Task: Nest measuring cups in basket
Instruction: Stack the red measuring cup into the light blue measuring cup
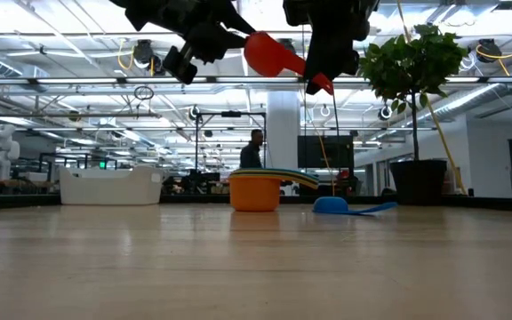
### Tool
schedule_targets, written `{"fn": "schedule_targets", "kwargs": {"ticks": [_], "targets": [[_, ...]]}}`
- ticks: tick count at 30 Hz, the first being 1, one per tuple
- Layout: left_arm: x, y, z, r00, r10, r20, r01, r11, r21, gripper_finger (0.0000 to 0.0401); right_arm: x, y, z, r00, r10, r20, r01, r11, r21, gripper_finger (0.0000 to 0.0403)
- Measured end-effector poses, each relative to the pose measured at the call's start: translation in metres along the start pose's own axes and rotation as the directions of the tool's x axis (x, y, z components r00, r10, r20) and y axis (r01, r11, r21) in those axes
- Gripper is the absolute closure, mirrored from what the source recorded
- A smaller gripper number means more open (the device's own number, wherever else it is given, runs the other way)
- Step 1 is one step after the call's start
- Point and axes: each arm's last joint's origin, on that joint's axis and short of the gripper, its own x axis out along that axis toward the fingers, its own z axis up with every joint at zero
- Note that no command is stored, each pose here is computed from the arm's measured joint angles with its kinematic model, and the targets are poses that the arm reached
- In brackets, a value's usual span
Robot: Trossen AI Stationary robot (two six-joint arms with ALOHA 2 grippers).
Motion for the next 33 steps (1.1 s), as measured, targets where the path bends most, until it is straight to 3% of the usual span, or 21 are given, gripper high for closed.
{"fn": "schedule_targets", "kwargs": {"ticks": [7, 14, 25, 33], "targets": [[0.000, 0.000, 0.000, 1.000, 0.001, 0.001, -0.001, 1.000, 0.021, 0.0391, 0.000, 0.000, 0.000, 1.000, -0.004, 0.001, 0.004, 1.000, 0.000, 0.0270], [0.000, 0.000, 0.000, 1.000, 0.003, 0.000, -0.003, 1.000, 0.027, 0.0395, 0.000, 0.000, 0.000, 1.000, -0.003, 0.004, 0.003, 1.000, -0.002, 0.0267], [-0.010, -0.004, 0.001, 1.000, -0.026, -0.002, 0.026, 0.985, 0.171, 0.0399, -0.014, -0.002, 0.000, 0.999, 0.007, 0.035, -0.009, 0.998, 0.060, 0.0182], [-0.030, -0.012, -0.001, 0.997, -0.074, 0.004, 0.070, 0.958, 0.277, 0.0400, -0.024, -0.004, -0.002, 0.999, 0.016, 0.042, -0.022, 0.989, 0.148, 0.0164]]}}
